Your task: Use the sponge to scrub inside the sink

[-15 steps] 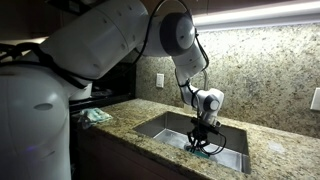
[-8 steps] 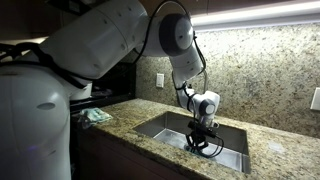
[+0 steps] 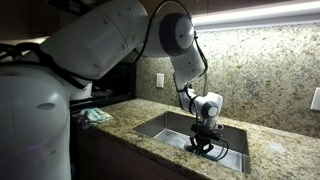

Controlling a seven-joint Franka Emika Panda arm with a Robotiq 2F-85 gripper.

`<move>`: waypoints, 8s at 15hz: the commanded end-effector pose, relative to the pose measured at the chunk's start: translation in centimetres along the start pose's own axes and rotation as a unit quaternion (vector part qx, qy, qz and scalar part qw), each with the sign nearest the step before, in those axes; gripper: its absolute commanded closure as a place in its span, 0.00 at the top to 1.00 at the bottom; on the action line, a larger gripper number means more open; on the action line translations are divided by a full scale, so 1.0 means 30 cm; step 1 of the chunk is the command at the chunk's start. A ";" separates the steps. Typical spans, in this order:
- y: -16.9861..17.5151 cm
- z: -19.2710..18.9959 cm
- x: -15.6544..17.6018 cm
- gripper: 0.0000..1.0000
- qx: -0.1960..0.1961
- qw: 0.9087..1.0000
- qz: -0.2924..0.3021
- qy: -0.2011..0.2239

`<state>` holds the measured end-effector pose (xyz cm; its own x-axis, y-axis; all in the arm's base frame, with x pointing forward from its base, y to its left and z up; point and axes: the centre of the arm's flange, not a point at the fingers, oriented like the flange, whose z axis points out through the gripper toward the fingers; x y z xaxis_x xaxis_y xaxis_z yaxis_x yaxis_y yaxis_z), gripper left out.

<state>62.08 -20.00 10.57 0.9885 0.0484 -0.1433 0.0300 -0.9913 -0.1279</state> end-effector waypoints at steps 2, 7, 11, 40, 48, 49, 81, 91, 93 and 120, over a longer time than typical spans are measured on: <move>0.151 -0.038 0.050 0.09 -0.045 0.998 0.025 0.028; 0.219 -0.147 0.137 0.09 -0.077 0.995 0.023 0.064; 0.182 -0.194 0.041 0.09 -0.066 0.996 0.022 0.063; 0.202 -0.024 0.143 0.10 -0.082 0.994 0.062 0.022; 0.277 -0.063 0.215 0.09 -0.112 0.990 0.086 0.028; 0.259 -0.063 0.223 0.09 -0.106 0.990 0.084 0.037; -0.552 0.155 0.171 0.09 0.130 0.977 -0.161 -0.048; -0.383 0.221 -0.190 0.09 0.146 0.977 -0.032 -0.152; -0.303 0.233 -0.257 0.09 0.131 0.976 -0.006 -0.176; 0.020 0.028 -0.021 0.10 0.020 0.993 0.092 -0.077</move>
<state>60.78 -23.09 9.45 0.8955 -0.1696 -0.4115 -0.1937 -0.9809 -0.0171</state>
